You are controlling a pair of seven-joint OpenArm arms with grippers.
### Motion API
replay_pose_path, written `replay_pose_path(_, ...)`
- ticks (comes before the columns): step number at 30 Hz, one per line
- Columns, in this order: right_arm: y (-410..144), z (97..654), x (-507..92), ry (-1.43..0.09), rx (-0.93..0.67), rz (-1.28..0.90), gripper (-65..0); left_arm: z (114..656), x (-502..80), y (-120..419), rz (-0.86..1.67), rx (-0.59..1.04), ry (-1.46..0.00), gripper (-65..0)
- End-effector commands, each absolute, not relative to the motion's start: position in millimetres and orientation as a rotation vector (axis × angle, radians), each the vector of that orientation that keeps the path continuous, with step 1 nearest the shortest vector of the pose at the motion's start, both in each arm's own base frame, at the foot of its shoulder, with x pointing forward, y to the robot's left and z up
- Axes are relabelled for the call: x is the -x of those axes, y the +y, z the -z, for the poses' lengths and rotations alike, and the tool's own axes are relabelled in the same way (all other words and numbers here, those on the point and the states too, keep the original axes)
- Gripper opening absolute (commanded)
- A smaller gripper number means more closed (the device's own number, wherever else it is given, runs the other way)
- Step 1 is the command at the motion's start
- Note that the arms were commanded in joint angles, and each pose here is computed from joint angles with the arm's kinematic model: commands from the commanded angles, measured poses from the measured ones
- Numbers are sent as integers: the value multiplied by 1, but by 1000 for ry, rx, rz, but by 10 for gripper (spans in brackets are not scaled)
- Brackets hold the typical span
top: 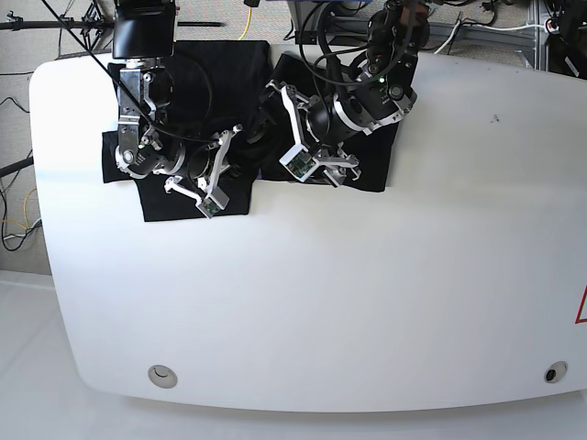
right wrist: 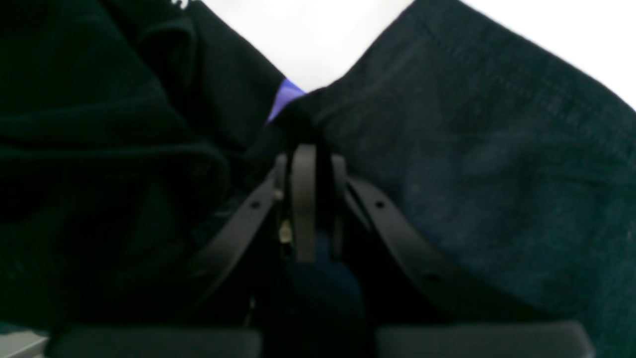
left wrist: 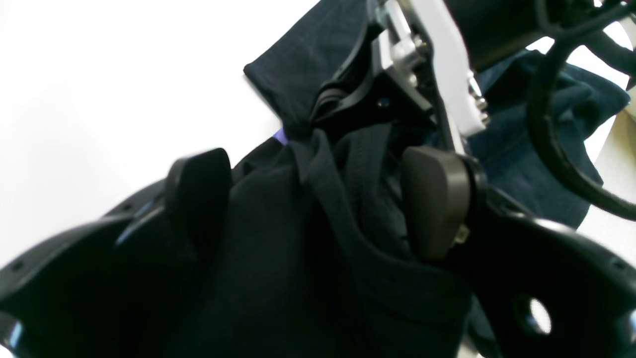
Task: Fold the T-shirt properly
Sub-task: 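Hold the shirt with the left gripper next to the right gripper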
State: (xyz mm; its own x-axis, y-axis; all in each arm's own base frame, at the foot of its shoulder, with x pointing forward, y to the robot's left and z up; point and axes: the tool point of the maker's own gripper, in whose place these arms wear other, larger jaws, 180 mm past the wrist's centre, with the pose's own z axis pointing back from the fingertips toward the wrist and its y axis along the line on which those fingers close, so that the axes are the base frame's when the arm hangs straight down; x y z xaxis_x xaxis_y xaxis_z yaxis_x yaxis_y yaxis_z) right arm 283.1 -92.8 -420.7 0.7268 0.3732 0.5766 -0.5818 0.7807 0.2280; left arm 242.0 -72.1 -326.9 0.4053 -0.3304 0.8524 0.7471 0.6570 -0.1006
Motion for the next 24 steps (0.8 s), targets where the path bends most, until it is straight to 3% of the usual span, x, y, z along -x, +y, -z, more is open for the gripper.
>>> replay_pose_path(1, -97, 418, -286, -537, -392, -556, -611, 312, -246, -80, 715, 556, -973, -141)
replay_pose_path(24, -98, 418, -286, -534, -389, -556, -611, 279, -235, -111, 776, 679, -1087, -145)
